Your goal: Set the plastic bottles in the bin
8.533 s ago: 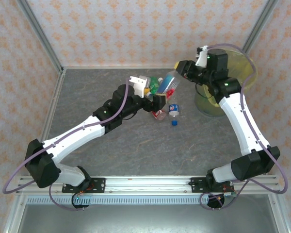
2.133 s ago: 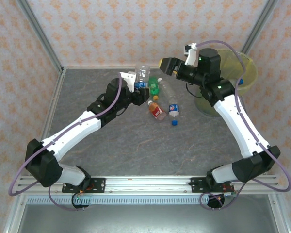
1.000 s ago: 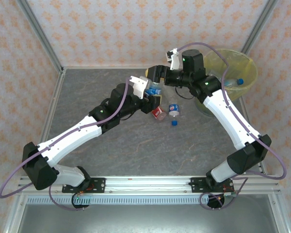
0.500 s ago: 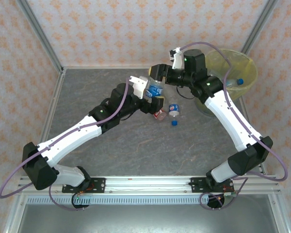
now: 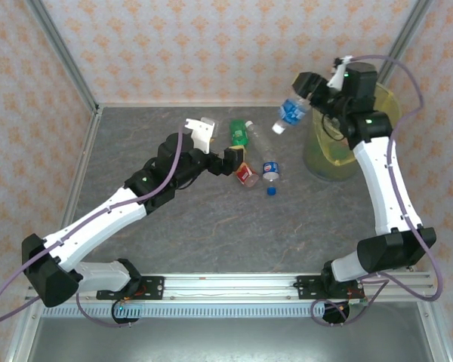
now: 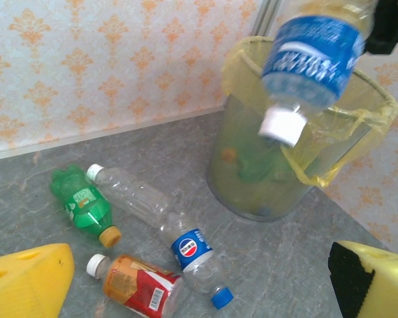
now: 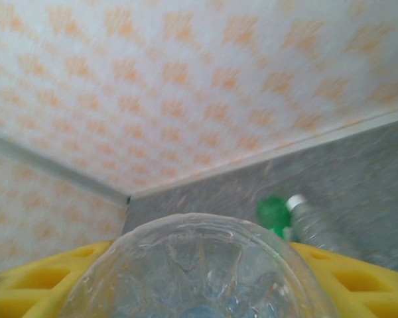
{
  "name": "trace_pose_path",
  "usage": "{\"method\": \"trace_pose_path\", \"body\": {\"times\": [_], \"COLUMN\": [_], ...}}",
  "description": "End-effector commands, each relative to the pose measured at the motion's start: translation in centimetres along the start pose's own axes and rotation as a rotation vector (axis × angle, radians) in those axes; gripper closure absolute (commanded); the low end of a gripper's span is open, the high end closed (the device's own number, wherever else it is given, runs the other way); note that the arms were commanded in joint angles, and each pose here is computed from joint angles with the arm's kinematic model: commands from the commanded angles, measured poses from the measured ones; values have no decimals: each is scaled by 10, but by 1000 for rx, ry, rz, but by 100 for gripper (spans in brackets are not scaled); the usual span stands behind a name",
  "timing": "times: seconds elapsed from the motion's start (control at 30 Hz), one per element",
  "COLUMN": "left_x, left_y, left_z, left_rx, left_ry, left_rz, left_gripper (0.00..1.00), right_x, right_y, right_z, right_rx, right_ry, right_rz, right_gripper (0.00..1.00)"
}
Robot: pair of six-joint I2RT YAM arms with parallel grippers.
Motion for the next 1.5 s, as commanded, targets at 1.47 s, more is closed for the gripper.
{"method": "trace_pose_path", "body": {"times": [1.47], "left_x": [58], "left_y": [-9], "left_z": [26], "left_rx": [-47], "left_ry": [-224], "left_rz": [-141], "left_gripper": [1], "right_x": [-120], "right_y": [-24], "right_z": [-106], "right_rx": [-364], "right_ry": [-41], "right_rz": [629], "right_gripper": [0]}}
Point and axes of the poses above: each hand's point on the last joint's axis, 136 mm out from that joint toward the fingers, its own y axis out along the fingers, its own x axis along the line the jaws close on, z = x × y, the point moved 6 cm from there along -y, back along the fingers, and after that the axes turned 8 degrees about -y, right-handed, at the moved point
